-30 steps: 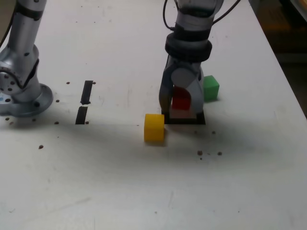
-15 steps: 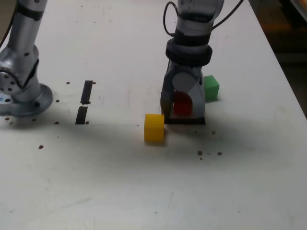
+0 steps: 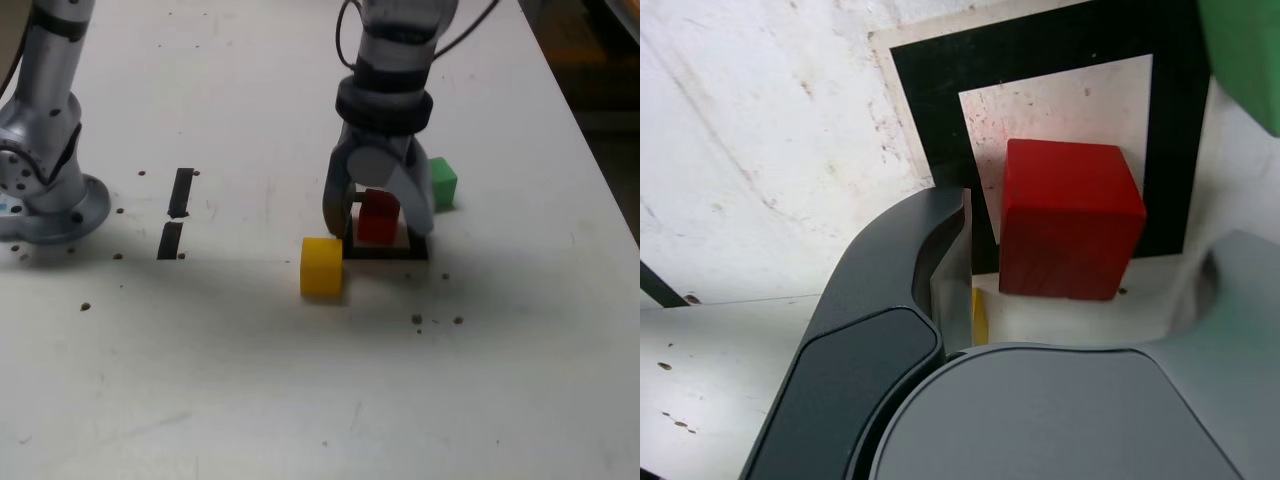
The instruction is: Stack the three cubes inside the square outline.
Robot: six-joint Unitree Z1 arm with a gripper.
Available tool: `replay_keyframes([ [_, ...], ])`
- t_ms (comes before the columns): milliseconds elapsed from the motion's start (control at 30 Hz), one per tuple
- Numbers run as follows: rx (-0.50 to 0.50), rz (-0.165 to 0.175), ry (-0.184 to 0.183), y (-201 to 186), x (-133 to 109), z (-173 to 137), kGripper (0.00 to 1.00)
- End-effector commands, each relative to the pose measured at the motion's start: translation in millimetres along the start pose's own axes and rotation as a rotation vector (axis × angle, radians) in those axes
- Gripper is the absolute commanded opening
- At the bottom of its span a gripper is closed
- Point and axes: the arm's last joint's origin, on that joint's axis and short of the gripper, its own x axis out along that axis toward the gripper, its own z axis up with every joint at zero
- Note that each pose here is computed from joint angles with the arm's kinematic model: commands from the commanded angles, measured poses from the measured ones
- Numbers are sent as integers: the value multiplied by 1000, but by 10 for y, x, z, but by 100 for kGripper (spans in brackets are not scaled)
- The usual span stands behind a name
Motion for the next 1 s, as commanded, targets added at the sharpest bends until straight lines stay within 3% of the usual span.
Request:
replay_keyframes([
  [0, 1, 14, -12, -3, -64, -41, 88],
  [233, 8, 101, -75, -52, -374, -275, 89],
  [433, 26, 150, -81, -153, -545, -544, 89],
  [733, 48, 146, -43, -386, -541, -990, 89],
  [967, 51, 122, -40, -587, -484, -1097, 89],
])
